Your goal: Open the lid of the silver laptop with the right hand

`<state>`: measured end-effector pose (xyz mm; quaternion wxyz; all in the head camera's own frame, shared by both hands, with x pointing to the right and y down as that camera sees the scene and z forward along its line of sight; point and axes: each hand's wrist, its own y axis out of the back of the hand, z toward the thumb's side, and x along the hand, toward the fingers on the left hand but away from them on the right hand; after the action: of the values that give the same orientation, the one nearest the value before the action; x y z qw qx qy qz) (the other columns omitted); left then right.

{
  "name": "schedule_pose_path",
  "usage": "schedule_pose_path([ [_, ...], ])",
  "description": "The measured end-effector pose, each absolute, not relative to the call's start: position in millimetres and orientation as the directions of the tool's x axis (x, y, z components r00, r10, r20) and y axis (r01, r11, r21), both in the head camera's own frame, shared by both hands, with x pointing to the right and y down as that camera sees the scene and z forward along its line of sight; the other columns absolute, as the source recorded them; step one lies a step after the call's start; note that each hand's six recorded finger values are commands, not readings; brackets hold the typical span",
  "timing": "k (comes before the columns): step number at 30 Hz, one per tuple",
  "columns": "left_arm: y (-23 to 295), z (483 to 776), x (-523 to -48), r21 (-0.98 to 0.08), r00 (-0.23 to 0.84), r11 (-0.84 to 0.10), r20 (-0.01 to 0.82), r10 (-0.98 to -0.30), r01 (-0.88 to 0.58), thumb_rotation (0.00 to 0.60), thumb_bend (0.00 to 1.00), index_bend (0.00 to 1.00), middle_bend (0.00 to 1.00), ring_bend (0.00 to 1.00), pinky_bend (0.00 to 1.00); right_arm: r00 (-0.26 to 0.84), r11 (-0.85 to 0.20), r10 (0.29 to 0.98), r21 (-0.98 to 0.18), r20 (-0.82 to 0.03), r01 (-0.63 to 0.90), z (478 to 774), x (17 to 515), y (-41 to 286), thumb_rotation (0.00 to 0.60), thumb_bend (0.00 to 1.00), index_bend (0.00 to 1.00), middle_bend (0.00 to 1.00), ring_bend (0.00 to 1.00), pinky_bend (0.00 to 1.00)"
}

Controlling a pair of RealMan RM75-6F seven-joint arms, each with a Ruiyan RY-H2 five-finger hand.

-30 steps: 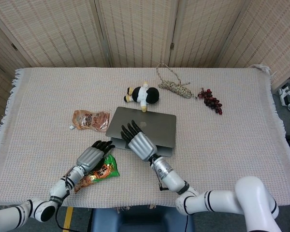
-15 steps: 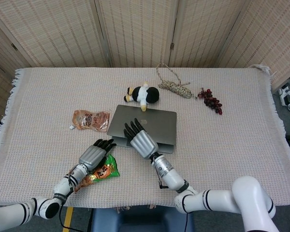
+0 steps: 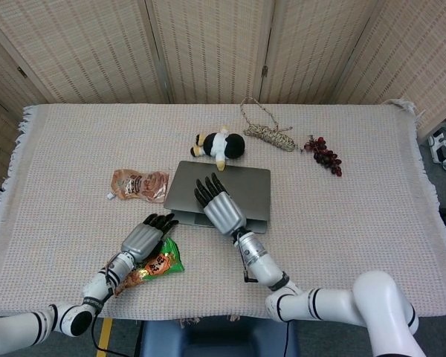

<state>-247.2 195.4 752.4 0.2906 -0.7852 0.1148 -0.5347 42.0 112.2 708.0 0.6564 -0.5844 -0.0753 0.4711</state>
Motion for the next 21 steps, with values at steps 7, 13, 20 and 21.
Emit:
schedule_pose_path([
  [7, 194, 751, -247, -0.588, 0.403, -0.798, 0.767, -0.499, 0.131, 0.600, 0.80, 0.02, 0.06, 0.00, 0.00, 0.503, -0.135, 0.759, -0.856, -0.414, -0.500, 693, 51, 84, 0.600, 0.45, 0.00, 0.00, 0.00, 0.00],
  [13, 195, 750, -245, -0.592, 0.407, -0.794, 0.765, -0.499, 0.139, 0.600, 0.80, 0.02, 0.06, 0.00, 0.00, 0.434, -0.178, 0.810, -0.871, -0.395, -0.458, 682, 66, 53, 0.600, 0.45, 0.00, 0.00, 0.00, 0.00],
  [20, 195, 749, -243, -0.595, 0.406, -0.791, 0.764, -0.501, 0.142, 0.600, 0.80, 0.02, 0.06, 0.00, 0.00, 0.344, -0.225, 0.855, -0.874, -0.389, -0.430, 679, 86, 17, 0.600, 0.45, 0.00, 0.00, 0.00, 0.00],
  [21, 195, 749, -243, -0.595, 0.406, -0.791, 0.764, -0.501, 0.142, 0.600, 0.80, 0.02, 0.06, 0.00, 0.00, 0.331, -0.230, 0.860, -0.874, -0.389, -0.429, 679, 89, 11, 0.600, 0.45, 0.00, 0.00, 0.00, 0.00],
])
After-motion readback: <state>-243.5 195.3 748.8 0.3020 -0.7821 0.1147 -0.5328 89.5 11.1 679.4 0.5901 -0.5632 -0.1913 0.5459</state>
